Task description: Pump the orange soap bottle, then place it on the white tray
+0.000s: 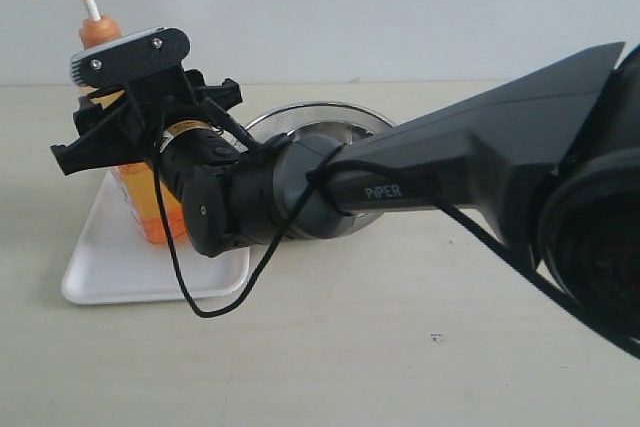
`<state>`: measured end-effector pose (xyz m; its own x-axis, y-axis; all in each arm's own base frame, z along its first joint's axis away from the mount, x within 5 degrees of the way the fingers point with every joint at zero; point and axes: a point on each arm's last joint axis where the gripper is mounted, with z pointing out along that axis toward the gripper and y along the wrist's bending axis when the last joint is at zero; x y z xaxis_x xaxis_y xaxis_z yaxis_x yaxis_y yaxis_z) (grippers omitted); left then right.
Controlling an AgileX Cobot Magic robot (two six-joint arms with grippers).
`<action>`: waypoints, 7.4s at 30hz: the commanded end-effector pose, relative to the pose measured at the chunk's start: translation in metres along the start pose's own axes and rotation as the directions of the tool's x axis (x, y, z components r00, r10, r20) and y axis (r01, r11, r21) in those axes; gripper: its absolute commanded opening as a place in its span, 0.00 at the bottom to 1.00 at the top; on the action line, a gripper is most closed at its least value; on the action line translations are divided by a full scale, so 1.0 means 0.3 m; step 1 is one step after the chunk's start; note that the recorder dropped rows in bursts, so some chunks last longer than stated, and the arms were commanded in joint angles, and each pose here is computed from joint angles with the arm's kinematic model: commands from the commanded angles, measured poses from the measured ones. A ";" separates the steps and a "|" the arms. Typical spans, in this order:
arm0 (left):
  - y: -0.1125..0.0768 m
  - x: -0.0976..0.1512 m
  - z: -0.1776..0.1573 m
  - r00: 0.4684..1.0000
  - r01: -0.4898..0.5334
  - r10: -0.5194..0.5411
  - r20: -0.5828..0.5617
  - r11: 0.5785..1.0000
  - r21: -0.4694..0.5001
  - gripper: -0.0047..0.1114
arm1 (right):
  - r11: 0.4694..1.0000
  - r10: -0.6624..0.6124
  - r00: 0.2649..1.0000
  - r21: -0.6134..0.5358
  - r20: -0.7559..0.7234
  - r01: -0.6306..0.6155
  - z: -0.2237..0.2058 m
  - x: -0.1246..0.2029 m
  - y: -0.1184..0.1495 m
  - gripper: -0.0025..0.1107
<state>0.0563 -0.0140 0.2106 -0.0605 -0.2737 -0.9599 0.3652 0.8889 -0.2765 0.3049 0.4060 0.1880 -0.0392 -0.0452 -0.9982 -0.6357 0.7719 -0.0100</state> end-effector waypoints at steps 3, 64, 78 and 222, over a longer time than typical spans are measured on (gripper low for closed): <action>-0.001 0.004 -0.001 1.000 0.013 -0.013 -0.002 1.000 0.008 0.08 | 1.000 -0.022 0.999 -0.013 0.041 0.022 0.000 -0.058 0.003 0.02; -0.001 0.004 -0.001 1.000 0.013 -0.013 -0.002 1.000 0.008 0.08 | 0.969 0.008 0.999 0.248 0.037 -0.017 0.023 -0.139 0.038 0.02; -0.001 0.004 -0.001 1.000 0.013 -0.013 -0.002 1.000 0.008 0.08 | 0.943 0.010 0.997 0.332 0.079 -0.036 0.030 -0.117 0.020 0.02; -0.105 -0.217 0.461 0.959 -0.180 0.244 0.142 0.916 -0.357 0.08 | 0.928 0.004 0.970 0.363 -0.244 0.088 -0.954 -0.132 -0.322 0.02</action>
<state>0.1783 -0.0698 0.3114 0.1208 -0.0961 -0.9880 0.0242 0.9953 -0.0939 0.1471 0.1536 0.2440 -0.2488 -0.1856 -0.9506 -0.3206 0.9419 -0.1000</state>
